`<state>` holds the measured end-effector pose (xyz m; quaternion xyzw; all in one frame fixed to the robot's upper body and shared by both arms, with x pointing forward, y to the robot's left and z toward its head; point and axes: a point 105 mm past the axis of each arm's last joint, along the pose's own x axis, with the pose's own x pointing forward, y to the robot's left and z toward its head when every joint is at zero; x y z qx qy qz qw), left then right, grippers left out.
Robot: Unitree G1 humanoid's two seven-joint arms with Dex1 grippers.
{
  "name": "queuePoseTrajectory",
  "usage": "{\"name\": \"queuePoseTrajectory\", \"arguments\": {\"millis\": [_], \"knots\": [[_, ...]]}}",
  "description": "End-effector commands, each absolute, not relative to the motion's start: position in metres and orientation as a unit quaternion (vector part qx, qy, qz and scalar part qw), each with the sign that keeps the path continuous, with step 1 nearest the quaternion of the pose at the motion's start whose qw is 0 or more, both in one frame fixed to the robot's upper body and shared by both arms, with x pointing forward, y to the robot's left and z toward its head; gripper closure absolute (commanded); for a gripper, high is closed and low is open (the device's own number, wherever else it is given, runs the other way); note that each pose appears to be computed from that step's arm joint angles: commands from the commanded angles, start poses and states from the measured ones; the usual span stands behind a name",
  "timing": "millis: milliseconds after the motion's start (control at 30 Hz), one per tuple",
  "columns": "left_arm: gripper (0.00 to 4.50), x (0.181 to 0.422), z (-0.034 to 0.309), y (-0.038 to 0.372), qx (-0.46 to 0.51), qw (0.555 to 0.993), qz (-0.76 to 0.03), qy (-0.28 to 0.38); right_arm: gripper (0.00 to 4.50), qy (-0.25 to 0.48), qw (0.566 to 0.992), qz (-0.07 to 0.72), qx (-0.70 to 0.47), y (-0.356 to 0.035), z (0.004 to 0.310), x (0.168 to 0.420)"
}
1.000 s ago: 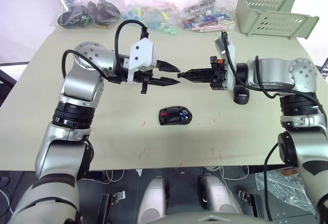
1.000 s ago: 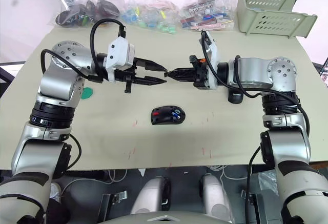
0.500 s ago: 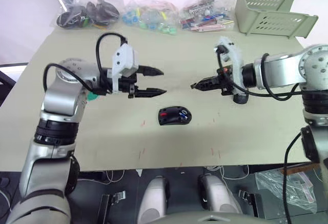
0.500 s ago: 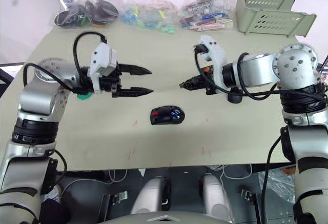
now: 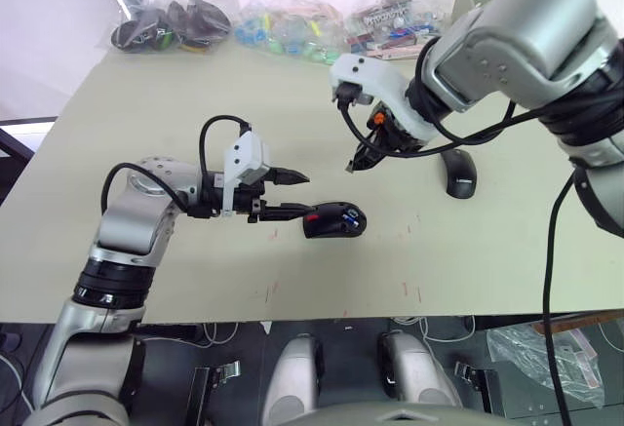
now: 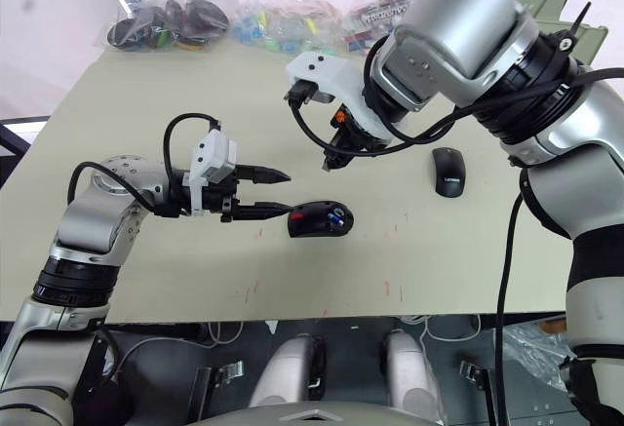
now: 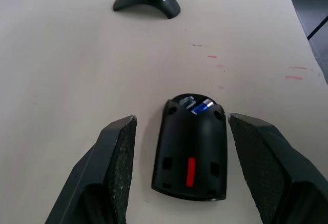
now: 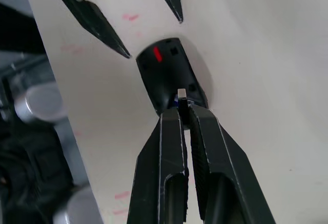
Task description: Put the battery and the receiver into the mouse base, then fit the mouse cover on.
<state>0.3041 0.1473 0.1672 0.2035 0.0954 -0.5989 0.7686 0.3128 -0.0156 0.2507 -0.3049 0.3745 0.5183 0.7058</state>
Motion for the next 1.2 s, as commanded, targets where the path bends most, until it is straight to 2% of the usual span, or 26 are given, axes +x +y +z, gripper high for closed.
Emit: {"name": "queuePoseTrajectory", "arguments": {"millis": [33,67,100,133,333,500,967,1200], "knots": [[0.94,0.298,0.165,0.143,0.218,0.757,-0.61,0.088,4.5,0.384,0.69,0.525,-0.318,-0.01,0.255,0.312],[0.68,0.298,0.162,0.142,0.214,0.758,-0.609,0.09,4.5,0.385,0.686,0.527,-0.32,-0.008,0.255,0.312],[0.23,0.298,0.159,0.141,0.209,0.757,-0.612,0.094,4.5,0.387,0.685,0.528,-0.32,-0.005,0.255,0.313],[0.11,0.297,0.157,0.14,0.207,0.755,-0.615,0.096,4.5,0.39,0.685,0.527,-0.317,-0.003,0.255,0.314],[0.11,0.303,0.146,0.131,0.197,0.748,-0.626,0.097,4.5,0.414,0.679,0.525,-0.304,0.003,0.247,0.315],[0.11,0.311,0.136,0.127,0.226,0.737,-0.63,0.096,4.5,0.429,0.679,0.517,-0.295,0.0,0.24,0.316],[0.11,0.32,0.128,0.108,0.261,0.711,-0.646,0.096,4.5,0.451,0.682,0.503,-0.28,-0.014,0.237,0.313],[0.11,0.326,0.119,0.107,0.269,0.712,-0.641,0.102,4.5,0.452,0.683,0.505,-0.274,-0.014,0.237,0.311]]}}
